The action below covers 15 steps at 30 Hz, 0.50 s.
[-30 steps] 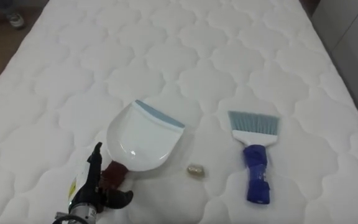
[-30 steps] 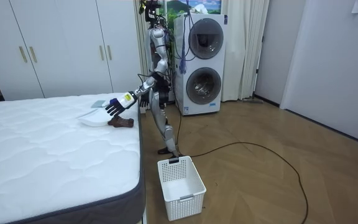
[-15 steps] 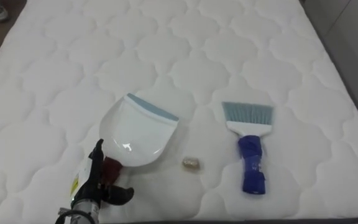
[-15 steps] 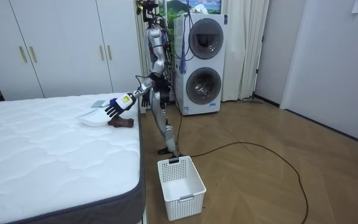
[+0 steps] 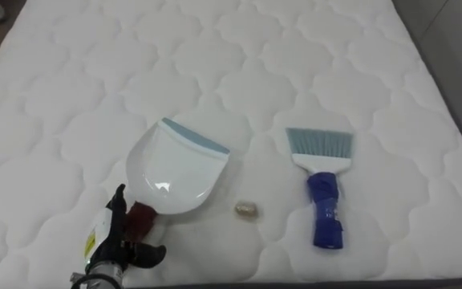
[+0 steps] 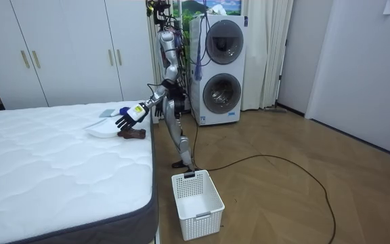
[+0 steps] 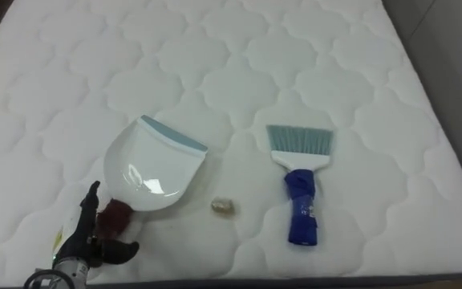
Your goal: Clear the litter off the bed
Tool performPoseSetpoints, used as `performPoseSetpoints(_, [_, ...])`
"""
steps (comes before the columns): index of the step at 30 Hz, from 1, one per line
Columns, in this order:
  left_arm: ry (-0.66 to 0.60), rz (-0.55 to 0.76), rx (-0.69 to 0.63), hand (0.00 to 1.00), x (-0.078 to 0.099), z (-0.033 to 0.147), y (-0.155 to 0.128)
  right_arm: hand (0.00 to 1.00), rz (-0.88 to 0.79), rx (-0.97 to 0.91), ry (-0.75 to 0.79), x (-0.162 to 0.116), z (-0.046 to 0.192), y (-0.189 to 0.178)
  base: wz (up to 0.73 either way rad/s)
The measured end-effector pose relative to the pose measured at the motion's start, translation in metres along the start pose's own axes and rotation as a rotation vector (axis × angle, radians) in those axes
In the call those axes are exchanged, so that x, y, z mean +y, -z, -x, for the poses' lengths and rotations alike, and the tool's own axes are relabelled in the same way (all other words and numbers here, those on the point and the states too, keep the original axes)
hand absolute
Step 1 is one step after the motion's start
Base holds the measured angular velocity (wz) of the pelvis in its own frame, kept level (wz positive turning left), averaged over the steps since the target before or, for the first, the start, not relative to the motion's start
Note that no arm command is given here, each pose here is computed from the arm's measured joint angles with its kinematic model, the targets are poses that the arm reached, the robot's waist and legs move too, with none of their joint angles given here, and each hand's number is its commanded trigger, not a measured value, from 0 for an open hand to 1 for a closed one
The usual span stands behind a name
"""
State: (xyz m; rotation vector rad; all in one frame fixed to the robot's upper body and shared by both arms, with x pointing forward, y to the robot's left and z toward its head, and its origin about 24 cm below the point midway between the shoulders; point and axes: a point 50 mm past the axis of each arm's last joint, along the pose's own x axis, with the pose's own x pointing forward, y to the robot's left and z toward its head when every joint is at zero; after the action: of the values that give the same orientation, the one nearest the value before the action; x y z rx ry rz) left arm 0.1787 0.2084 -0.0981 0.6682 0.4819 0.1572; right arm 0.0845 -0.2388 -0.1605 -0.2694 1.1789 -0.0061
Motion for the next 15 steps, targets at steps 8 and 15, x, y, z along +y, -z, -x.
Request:
performPoseSetpoints(8, [0.024,-0.024,0.026,0.0,-0.0049,0.0019,0.0064,0.0,0.005,0.003,-0.002,0.0003,0.0,0.0005,0.0])
performPoseSetpoints(15, [0.023,-0.024,0.021,0.0,-0.0047,0.0009,0.0051,0.0,0.017,0.007,-0.002,-0.0009,-0.001,-0.0023,0.05])
